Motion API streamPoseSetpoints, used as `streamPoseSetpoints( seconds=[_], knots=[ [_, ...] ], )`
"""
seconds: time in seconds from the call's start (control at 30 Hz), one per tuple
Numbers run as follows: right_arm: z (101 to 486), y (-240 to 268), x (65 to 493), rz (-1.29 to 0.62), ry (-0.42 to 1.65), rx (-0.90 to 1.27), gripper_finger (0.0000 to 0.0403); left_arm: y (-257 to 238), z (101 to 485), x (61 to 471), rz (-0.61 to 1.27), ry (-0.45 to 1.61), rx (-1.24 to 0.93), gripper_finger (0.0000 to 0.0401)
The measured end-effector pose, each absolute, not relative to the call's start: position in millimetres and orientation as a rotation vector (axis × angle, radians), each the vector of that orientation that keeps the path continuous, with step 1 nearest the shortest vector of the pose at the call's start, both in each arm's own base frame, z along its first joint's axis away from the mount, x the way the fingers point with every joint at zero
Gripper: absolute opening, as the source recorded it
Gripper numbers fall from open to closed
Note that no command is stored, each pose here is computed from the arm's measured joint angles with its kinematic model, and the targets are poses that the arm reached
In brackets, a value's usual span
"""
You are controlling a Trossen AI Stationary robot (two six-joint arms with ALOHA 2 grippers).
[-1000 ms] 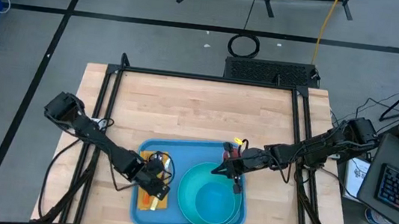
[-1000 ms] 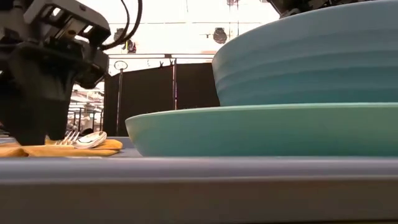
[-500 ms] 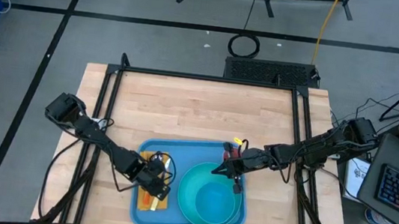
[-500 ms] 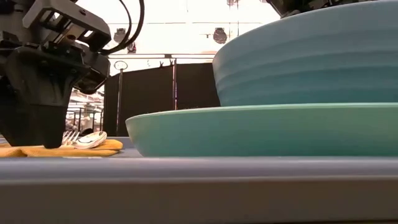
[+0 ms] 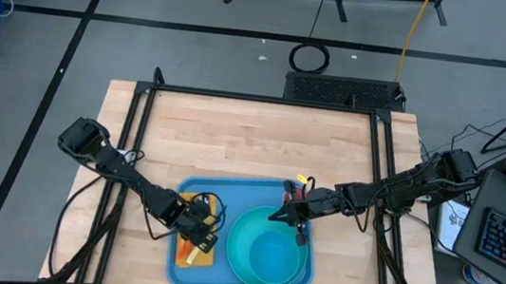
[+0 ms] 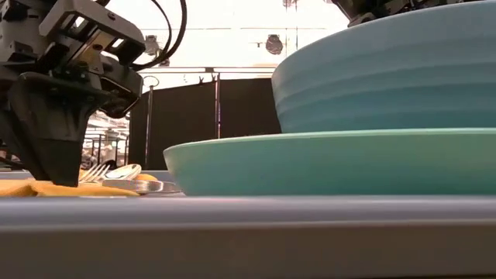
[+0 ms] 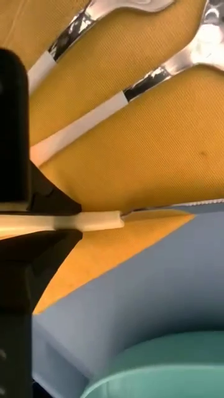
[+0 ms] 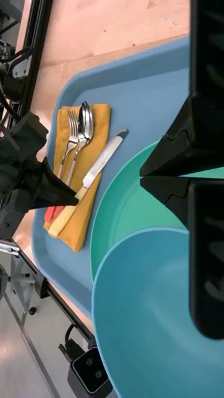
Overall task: Set up tray
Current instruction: Adjust the white table knife on the top of the yellow table napkin
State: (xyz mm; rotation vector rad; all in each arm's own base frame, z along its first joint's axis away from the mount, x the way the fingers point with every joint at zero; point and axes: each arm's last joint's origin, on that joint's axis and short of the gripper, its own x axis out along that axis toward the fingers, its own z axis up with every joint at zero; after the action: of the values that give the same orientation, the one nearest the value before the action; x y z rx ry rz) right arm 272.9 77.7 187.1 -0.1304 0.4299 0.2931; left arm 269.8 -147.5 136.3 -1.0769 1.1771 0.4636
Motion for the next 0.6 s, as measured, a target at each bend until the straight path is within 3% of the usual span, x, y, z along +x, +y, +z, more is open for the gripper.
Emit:
streamPoseSetpoints(
  seconds=[0.6],
  knots=[
    [187.2,77.7,272.8,0.295,0.43,-0.126,0.0,-152.6,136.2,268.1,0.571,0.979,-1.036,0.0]
  ],
)
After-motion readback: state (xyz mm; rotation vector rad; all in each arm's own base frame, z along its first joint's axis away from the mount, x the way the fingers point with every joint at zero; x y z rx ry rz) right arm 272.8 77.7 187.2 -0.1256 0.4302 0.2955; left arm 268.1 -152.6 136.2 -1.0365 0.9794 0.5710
